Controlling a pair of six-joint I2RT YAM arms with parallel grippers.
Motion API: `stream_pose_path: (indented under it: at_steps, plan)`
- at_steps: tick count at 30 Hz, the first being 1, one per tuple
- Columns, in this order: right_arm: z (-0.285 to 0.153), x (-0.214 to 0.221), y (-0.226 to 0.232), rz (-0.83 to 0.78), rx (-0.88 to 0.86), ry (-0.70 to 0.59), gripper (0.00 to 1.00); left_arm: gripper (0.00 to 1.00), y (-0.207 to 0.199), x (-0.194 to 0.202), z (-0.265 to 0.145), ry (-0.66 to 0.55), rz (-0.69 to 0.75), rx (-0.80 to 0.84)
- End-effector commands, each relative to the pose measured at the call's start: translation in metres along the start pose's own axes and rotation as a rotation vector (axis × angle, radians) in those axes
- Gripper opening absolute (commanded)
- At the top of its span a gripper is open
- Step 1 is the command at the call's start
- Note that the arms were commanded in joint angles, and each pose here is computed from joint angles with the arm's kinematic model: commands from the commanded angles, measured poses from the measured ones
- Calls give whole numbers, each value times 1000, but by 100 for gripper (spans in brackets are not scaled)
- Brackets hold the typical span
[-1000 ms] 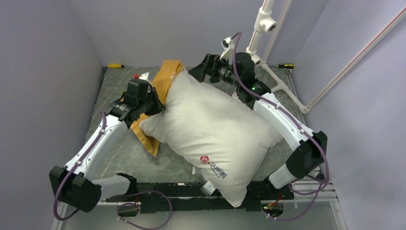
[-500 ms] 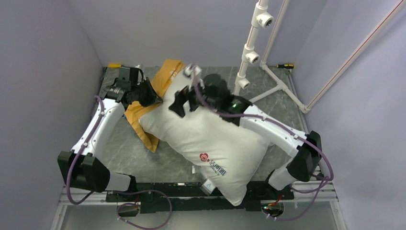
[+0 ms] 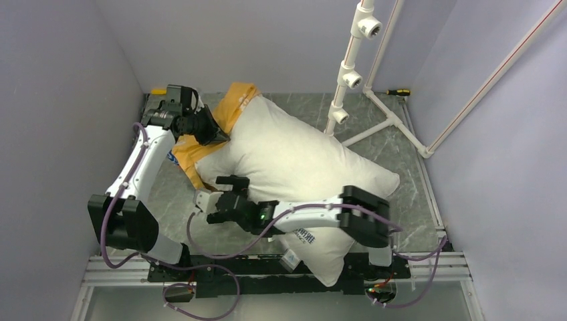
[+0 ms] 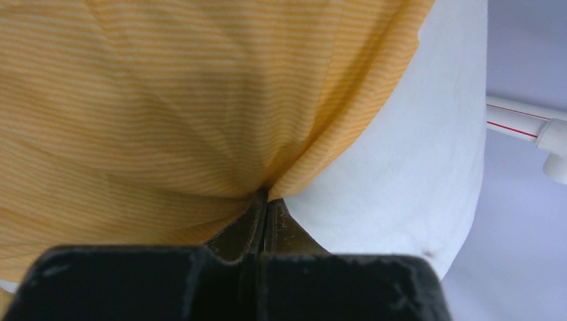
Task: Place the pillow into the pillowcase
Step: Stuff the pillow into the pillowcase.
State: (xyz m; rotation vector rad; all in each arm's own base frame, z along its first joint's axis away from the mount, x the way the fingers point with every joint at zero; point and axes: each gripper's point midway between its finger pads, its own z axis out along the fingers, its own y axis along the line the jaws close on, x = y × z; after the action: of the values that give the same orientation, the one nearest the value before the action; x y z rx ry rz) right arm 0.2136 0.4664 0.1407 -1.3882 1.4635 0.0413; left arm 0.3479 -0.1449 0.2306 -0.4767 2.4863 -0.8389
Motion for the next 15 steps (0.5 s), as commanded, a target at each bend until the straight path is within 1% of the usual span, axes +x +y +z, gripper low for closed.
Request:
stream_pose_path:
  at_steps: [1, 3, 4, 5, 6, 7, 8, 9, 11, 12, 13, 15]
  plan:
    - [27, 25, -54, -135, 378, 113, 99, 0, -28, 3, -15, 38, 2, 101]
    - [49, 37, -50, -130, 382, 161, 99, 0, -29, 7, -19, 56, -2, 109]
    - [58, 40, -49, -115, 381, 177, 97, 0, -30, 9, -22, 60, -1, 111]
    - [68, 45, -48, -107, 380, 201, 92, 0, -31, 10, -25, 59, 3, 112]
    - [76, 47, -50, -93, 395, 218, 76, 0, -32, 10, -30, 49, 13, 110]
    - [81, 49, -53, -84, 413, 227, 46, 0, -31, 9, -35, 33, 23, 100]
    - [85, 50, -57, -84, 438, 237, 4, 2, -30, 8, -43, 12, 33, 81]
    - [86, 51, -61, -92, 459, 244, 0, 15, -28, 7, -51, -11, 49, 65]
    - [88, 47, -65, -83, 466, 234, 0, 58, -22, 1, -67, -75, 71, 3]
    - [87, 45, -65, -63, 458, 226, 0, 72, -15, -1, -76, -107, 68, -47]
    - [87, 42, -64, -48, 436, 218, 0, 83, -7, -3, -84, -145, 63, -104]
    - [85, 34, -63, 0, 401, 193, 0, 98, 14, -6, -102, -222, 62, -221]
